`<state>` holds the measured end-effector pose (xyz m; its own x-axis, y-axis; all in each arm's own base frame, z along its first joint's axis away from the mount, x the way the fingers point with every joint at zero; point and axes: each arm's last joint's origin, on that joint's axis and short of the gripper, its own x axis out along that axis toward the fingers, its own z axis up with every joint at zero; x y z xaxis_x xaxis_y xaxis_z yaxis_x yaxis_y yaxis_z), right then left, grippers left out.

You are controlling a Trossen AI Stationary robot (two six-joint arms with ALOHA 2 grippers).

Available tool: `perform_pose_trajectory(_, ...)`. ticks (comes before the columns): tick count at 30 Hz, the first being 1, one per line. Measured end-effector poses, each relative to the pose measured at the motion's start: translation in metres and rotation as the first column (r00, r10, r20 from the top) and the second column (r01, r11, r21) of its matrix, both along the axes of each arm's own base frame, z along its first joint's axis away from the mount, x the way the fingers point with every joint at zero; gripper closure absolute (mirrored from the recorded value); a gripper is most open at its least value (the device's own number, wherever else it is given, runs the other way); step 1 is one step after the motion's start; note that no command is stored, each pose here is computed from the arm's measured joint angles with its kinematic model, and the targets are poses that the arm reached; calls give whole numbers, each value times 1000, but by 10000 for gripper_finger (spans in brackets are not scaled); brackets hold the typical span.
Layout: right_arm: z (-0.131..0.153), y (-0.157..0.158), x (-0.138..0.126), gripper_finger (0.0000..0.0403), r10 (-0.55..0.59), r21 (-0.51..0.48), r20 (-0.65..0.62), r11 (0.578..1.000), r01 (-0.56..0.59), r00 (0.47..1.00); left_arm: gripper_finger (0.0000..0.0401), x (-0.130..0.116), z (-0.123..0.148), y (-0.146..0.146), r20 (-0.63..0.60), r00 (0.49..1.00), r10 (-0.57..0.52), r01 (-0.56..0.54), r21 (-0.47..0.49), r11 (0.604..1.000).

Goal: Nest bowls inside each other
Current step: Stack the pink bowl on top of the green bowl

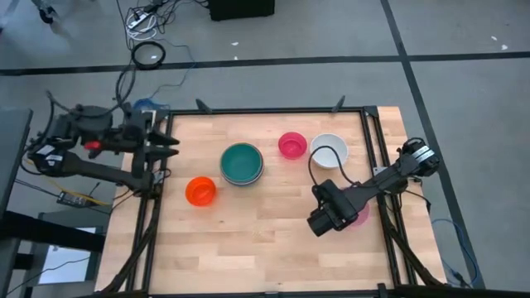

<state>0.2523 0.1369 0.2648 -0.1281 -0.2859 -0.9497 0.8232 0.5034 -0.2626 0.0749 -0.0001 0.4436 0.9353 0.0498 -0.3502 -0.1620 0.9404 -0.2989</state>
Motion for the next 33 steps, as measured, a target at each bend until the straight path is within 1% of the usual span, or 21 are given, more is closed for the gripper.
perform_pose_trajectory(2,-3,2,0,302,-1,34,-4,999,2,1000,233,2,-10,-1,-7,1000,-3,3,-12,1000)
perform_pose_trajectory(5,-5,5,2,299,6,74,5,997,-6,1000,233,8,-31,-1,-62,998,-3,2,-16,1000)
perform_pose_trajectory(9,-6,8,6,294,16,113,50,993,-22,999,233,24,-60,-2,-132,991,-12,8,-34,999)
perform_pose_trajectory(13,-11,12,12,287,24,158,105,987,-40,994,233,40,-81,-5,-134,988,-77,71,-50,996)
perform_pose_trajectory(15,-18,12,12,283,27,177,100,983,-45,995,233,45,-88,-6,-118,988,-97,91,-59,994)
perform_pose_trajectory(18,-33,12,8,272,23,195,75,980,-37,997,233,48,-95,-6,-126,987,-102,95,-62,994)
perform_pose_trajectory(21,-45,10,4,259,13,200,36,980,-20,999,233,48,-96,-6,-129,986,-103,95,-63,993)
perform_pose_trajectory(25,-60,8,1,246,4,201,34,980,-11,999,233,48,-95,-6,-120,987,-104,97,-64,993)
perform_pose_trajectory(30,-81,4,-4,250,9,188,50,982,-18,999,233,46,-94,-5,-109,990,-93,87,-57,995)
perform_pose_trajectory(33,-94,3,-6,272,11,194,71,981,-25,997,233,45,-94,-5,-102,991,-89,84,-56,995)
